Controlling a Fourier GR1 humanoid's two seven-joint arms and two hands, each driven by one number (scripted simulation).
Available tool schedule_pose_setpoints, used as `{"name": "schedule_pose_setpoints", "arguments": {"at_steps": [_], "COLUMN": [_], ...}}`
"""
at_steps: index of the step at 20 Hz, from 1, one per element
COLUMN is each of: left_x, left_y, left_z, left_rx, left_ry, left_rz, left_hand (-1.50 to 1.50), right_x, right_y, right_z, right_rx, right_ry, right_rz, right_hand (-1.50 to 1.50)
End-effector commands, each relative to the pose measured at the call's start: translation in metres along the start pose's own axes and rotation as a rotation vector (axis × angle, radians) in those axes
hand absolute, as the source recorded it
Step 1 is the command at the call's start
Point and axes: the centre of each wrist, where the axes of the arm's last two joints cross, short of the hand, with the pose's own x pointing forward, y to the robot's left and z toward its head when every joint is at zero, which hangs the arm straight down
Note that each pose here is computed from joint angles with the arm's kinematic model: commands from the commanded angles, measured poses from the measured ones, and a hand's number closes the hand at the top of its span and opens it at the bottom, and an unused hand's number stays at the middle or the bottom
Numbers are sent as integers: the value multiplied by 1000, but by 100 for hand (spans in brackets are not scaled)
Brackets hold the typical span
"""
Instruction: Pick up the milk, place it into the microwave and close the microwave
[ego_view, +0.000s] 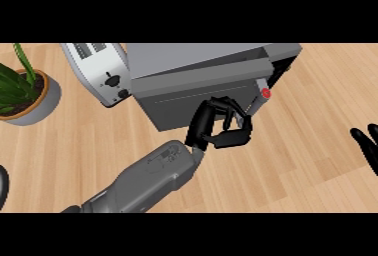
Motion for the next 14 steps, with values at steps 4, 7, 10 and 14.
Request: {"name": "schedule_pose_setpoints", "arguments": {"at_steps": [4,7,10,14], "left_x": [15,19,18,22], "left_y": [9,10,11,13], "left_z": [-25,-31,-33,-40], "left_rx": [47,59,63,72], "left_ry": [-77,-91,-92,-101], "left_rz": [16,26,27,37], "left_hand": [150,150,150,150], "right_x": [9,12,15,17], "right_y": [-3,-2,-6,-6], "right_z": [-6,-9,-10,-11], "right_rx": [28,34,28,32], "right_ry": [-11,-27,-28,-19], "right_rz": [5,-11,-8,-6], "right_hand": [-150,-150,-150,-150]}}
